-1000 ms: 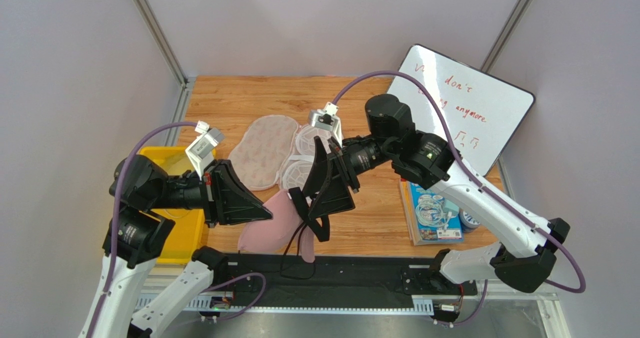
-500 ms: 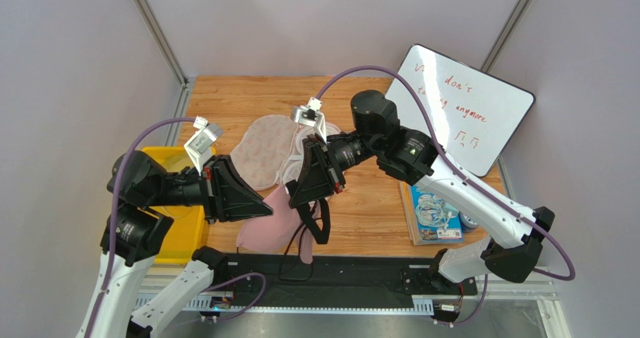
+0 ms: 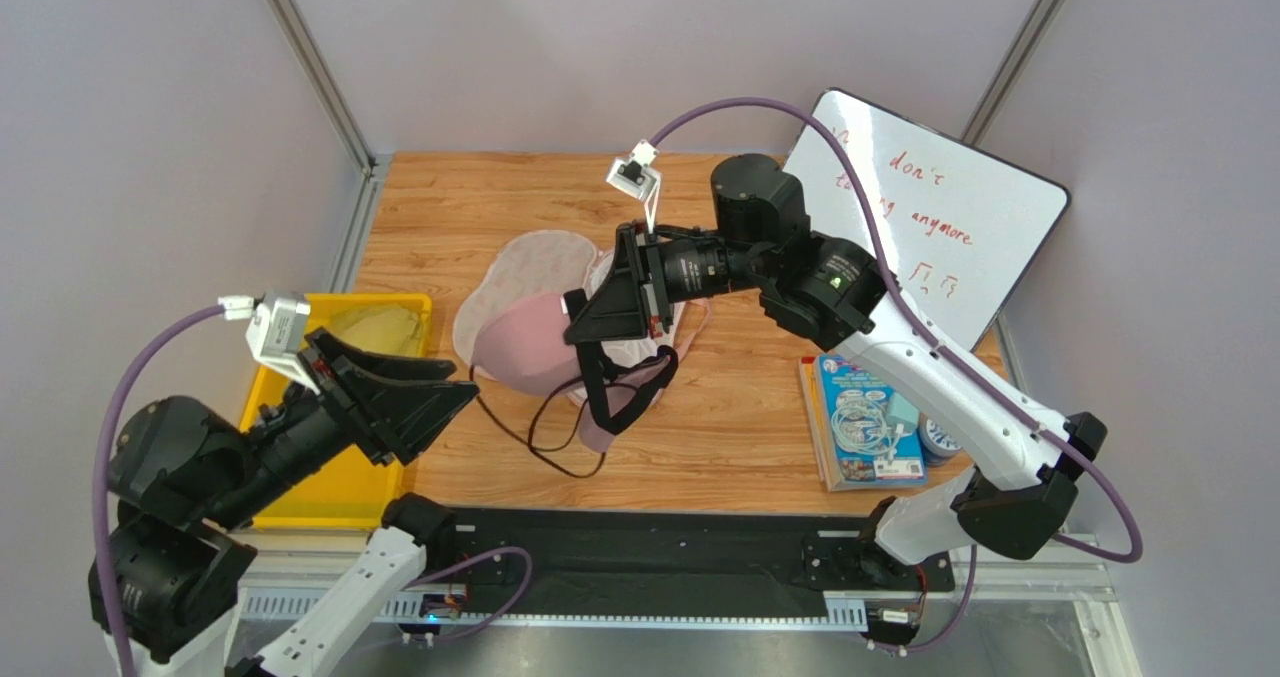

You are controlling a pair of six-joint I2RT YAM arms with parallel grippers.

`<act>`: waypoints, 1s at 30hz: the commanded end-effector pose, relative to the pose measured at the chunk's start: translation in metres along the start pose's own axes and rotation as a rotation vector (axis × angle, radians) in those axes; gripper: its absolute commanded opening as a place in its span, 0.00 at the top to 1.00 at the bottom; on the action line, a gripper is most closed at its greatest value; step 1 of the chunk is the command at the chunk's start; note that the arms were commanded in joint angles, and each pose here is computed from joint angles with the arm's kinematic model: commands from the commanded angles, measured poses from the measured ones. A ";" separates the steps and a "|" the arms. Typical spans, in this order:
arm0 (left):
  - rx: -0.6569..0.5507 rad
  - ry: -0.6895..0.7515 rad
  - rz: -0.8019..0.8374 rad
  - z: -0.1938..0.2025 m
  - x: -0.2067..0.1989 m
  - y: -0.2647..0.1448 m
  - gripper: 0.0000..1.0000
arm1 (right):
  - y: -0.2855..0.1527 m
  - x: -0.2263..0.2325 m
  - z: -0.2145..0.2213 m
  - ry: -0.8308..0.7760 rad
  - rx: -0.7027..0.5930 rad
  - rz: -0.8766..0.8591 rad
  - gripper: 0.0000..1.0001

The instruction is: Place the bra in the laundry bag and zip it closed

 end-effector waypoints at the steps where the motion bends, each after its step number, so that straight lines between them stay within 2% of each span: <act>1: 0.010 0.007 -0.016 0.010 0.011 0.004 0.43 | -0.012 -0.015 -0.045 0.042 -0.207 0.231 1.00; 5: 0.079 -0.047 0.039 0.036 0.020 0.019 0.46 | -0.015 -0.028 -0.068 0.077 -0.300 0.330 1.00; 9: 0.039 -0.083 0.026 0.048 0.033 0.021 0.45 | -0.019 -0.035 -0.090 0.146 -0.395 0.392 1.00; 11: 0.032 -0.134 0.017 0.056 0.039 0.024 0.42 | -0.023 -0.032 -0.101 0.158 -0.440 0.399 1.00; 18: -0.136 -0.265 0.134 0.060 0.046 0.038 0.26 | -0.032 -0.032 -0.152 0.302 -0.688 0.415 1.00; 22: -0.204 -0.322 0.112 0.073 0.075 0.056 0.24 | -0.027 -0.033 -0.172 0.377 -0.774 0.370 1.00; 30: -0.470 -0.320 0.123 0.050 0.098 0.064 0.21 | -0.033 -0.025 -0.198 0.461 -0.911 0.285 1.00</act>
Point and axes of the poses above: each gripper's point midway between its finger pads, its own y axis out along the fingers, its own x axis along the line the jaws close on, z = x × y, the point moved 2 cm from there along -y, back along the fingers, and after that the axes turned 2 degrees about -y, right-handed, at the moved point
